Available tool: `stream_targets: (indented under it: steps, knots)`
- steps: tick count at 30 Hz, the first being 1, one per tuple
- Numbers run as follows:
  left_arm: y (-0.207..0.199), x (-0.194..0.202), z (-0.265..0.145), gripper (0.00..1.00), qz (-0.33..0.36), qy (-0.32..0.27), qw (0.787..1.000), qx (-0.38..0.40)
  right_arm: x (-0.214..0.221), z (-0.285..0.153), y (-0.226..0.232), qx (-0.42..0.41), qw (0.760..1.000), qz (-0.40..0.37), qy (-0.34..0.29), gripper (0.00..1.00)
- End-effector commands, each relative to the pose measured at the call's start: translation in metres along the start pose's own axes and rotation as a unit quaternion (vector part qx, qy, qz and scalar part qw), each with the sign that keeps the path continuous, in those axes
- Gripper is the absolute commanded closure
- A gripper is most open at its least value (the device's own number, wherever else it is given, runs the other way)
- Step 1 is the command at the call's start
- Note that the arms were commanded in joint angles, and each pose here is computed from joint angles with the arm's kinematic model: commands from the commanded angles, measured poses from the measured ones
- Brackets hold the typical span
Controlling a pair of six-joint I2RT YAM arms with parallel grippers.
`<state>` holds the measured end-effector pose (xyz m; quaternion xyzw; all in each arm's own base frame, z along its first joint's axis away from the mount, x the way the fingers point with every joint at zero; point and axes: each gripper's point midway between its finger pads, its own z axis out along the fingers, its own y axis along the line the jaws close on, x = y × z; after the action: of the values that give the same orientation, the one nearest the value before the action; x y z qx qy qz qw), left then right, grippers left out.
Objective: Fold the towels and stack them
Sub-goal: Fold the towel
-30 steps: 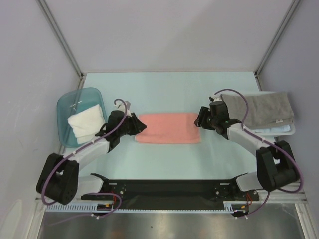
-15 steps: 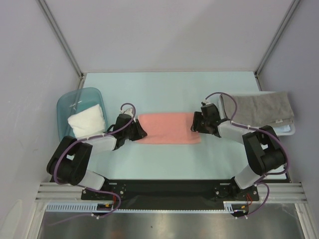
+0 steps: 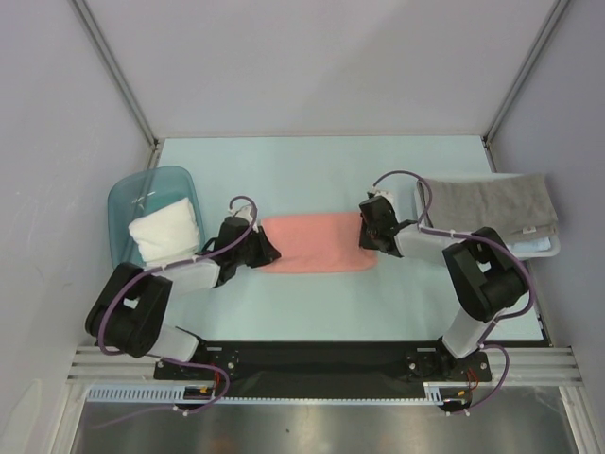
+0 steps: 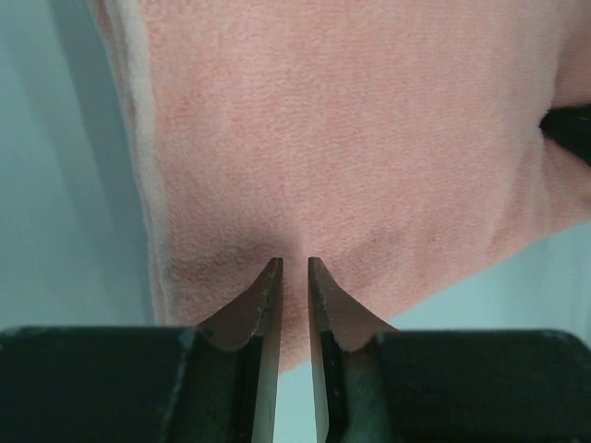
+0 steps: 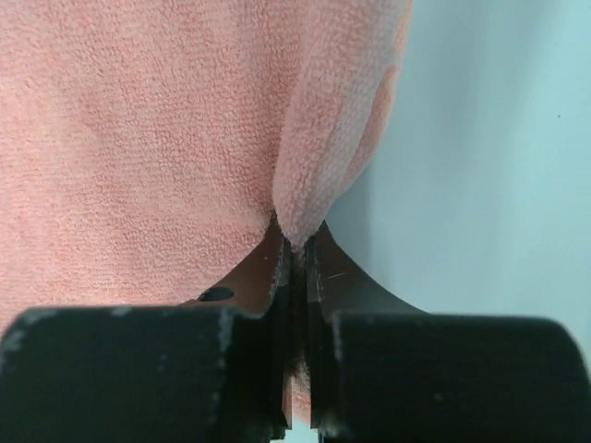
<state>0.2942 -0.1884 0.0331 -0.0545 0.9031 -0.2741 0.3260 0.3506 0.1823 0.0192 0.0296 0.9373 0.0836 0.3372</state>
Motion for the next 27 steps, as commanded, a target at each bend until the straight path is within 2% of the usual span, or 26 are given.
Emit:
stream_targets:
  steps: [1,4,6,7,9,10,12,16,20,27]
  knots:
    - [-0.045,-0.025,-0.02,0.8,0.008,-0.028,0.997,0.077,0.044,0.007,-0.03,0.083,0.993,-0.04,0.072,1.0]
    - [-0.082,-0.049,-0.054,0.82,0.019,-0.053,0.99,0.133,0.036,-0.009,-0.03,0.114,0.988,-0.076,0.065,1.0]
    - [-0.086,-0.052,-0.064,0.83,0.021,-0.054,0.989,0.135,0.025,-0.019,-0.03,0.134,0.985,-0.093,0.054,1.0]
    - [-0.102,-0.067,-0.084,0.83,0.031,-0.078,0.984,0.156,0.017,-0.025,-0.029,0.143,0.983,-0.106,0.046,1.0]
    - [-0.109,-0.069,-0.104,0.83,0.04,-0.079,0.983,0.161,-0.002,-0.044,-0.029,0.174,0.976,-0.13,0.026,1.0]
    - [-0.122,-0.08,-0.125,0.83,0.052,-0.102,0.977,0.179,-0.007,-0.049,-0.031,0.185,0.973,-0.137,0.021,1.0]
    - [-0.126,-0.078,-0.149,0.83,0.068,-0.103,0.975,0.182,-0.022,-0.066,-0.036,0.212,0.965,-0.155,0.006,1.0]
    - [-0.123,-0.079,-0.169,0.84,0.105,-0.119,0.973,0.169,-0.05,-0.096,-0.051,0.265,0.947,-0.179,-0.026,1.0]
    - [-0.108,-0.066,-0.172,0.89,0.134,-0.109,0.974,0.149,-0.078,-0.127,-0.074,0.338,0.917,-0.208,-0.045,1.0]
    - [-0.094,-0.052,-0.177,0.9,0.157,-0.119,0.97,0.14,-0.129,-0.166,-0.102,0.382,0.901,-0.195,-0.066,1.0]
